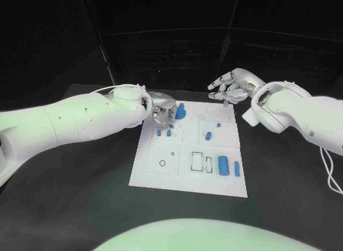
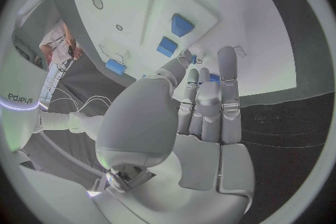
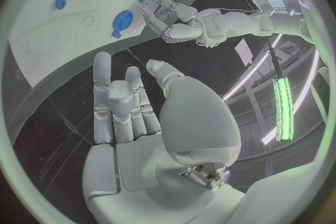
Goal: Assemble the parts on the task board
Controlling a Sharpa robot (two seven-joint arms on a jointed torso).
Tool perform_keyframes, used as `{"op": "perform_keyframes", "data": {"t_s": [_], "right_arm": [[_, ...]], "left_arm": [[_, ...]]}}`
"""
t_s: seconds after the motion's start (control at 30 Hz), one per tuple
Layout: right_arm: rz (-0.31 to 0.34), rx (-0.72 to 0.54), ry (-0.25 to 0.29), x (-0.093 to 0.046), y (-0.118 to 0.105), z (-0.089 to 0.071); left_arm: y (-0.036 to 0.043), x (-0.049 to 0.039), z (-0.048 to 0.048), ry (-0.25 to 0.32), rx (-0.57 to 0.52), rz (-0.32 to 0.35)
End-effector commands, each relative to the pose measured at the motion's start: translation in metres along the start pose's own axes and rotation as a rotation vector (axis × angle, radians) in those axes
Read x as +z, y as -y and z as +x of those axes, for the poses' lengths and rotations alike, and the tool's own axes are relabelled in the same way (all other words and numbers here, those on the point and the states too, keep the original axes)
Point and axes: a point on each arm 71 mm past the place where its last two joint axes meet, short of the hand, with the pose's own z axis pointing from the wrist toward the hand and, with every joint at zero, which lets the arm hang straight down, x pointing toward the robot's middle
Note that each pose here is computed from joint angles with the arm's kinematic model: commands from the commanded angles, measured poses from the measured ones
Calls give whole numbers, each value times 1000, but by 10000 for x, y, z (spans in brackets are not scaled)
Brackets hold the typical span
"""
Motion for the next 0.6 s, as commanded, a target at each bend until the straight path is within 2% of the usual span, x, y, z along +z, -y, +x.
{"op": "perform_keyframes", "data": {"t_s": [0.03, 0.6], "right_arm": [[-12, 2, 0, 5, -19, -5], [-16, 3, -4, 17, -38, 14]], "left_arm": [[12, 21, 3, -15, 17, 16], [67, 121, -3, -32, 21, 16]]}}
